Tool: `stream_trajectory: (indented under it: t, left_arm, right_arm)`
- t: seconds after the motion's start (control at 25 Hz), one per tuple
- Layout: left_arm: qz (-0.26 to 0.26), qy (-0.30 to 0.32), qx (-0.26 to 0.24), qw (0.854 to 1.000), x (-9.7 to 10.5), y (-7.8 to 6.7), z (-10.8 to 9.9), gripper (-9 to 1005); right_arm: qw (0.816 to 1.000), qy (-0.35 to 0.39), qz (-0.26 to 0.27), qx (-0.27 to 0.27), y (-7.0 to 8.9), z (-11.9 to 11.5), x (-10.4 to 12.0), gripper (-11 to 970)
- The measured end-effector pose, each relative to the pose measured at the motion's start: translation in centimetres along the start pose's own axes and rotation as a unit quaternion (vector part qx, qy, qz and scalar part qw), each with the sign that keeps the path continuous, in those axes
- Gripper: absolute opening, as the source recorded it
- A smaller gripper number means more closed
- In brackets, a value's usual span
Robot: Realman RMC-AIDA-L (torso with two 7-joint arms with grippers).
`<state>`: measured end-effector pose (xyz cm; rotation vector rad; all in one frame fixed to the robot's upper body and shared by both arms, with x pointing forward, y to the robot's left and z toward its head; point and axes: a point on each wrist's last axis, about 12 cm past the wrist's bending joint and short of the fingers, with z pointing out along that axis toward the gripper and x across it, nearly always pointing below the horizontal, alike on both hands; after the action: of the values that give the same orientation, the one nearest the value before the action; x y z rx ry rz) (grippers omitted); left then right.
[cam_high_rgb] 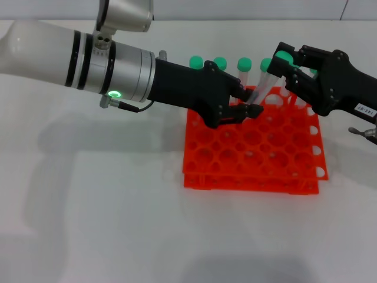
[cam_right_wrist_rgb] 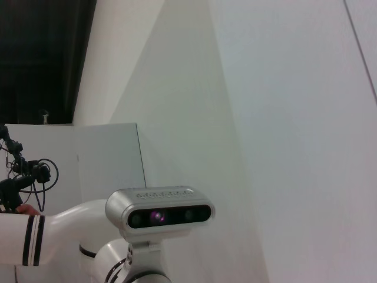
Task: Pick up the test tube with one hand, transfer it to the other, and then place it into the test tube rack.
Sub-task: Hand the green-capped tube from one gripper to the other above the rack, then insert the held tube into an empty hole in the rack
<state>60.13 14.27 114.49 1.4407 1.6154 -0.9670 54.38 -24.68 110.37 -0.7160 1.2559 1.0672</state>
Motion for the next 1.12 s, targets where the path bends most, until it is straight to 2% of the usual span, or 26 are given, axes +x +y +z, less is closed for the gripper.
stream_trajectory:
  t: [0.16, 0.44, 0.6, 0.84, 1.12]
  left_arm:
    - [-0.018, -0.002, -0.008, 1.000, 0.1, 0.1, 0.1, 253]
    - [-0.046, -0.007, -0.005, 0.999, -1.0, 0.1, -0.3, 490]
    - [-0.064, 0.007, -0.013, 0.998, -1.3, -0.3, -1.7, 688]
    - [-0.064, 0.000, -0.097, 0.993, 0.2, -1.9, -6.3, 895]
    - [-0.063, -0.071, -0.174, 0.980, 4.8, -5.2, -9.8, 893]
  right_arm:
    - [1.000, 0.001, -0.002, -0.003, -0.1, 0.2, -0.1, 261]
    - [1.000, 0.004, -0.006, -0.006, -0.3, 0.3, -0.4, 263]
    - [1.000, 0.005, -0.009, -0.005, -0.4, 0.1, -0.5, 265]
    - [1.000, 0.012, -0.013, 0.002, -0.9, 0.2, -0.8, 267]
    - [1.000, 0.027, -0.013, 0.010, -1.6, 1.1, -0.8, 269]
